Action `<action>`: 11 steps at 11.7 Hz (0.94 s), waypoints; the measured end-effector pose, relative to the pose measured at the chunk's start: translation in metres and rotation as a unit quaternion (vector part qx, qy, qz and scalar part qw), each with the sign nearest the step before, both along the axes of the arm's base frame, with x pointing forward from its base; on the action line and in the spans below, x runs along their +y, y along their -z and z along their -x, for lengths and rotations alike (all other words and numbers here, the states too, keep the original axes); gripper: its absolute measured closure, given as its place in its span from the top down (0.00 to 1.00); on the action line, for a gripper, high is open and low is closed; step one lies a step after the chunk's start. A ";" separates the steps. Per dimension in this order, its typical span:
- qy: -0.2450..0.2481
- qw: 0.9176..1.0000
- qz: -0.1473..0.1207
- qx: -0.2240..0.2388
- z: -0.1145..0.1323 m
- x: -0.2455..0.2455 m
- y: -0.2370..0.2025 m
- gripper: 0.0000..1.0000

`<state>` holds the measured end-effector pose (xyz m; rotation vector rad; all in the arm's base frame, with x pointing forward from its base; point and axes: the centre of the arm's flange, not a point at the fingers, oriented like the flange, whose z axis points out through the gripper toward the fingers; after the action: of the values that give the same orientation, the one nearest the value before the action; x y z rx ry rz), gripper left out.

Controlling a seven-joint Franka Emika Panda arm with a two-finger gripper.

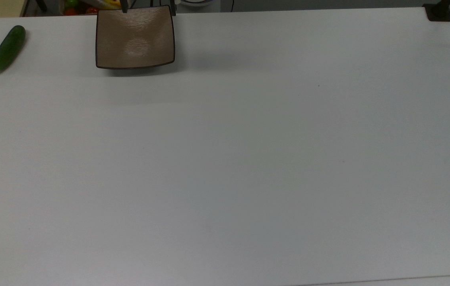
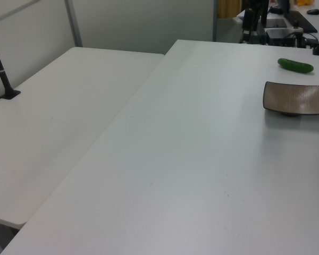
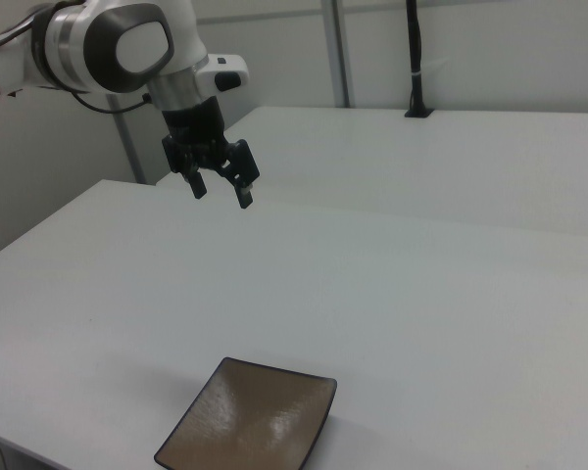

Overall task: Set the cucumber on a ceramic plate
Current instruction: 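Move the gripper from above the plate toward the green cucumber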

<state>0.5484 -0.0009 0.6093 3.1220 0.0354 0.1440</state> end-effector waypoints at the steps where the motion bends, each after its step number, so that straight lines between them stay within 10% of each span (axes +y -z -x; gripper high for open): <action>1: 0.000 1.000 0.000 0.001 -0.001 0.000 0.002 1.00; 8: 0.015 1.000 0.001 0.007 0.000 -0.004 0.007 1.00; 11: 0.019 0.999 0.044 0.001 -0.004 -0.025 0.027 1.00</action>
<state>0.5519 -0.0259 0.5821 3.0332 -0.0181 0.1361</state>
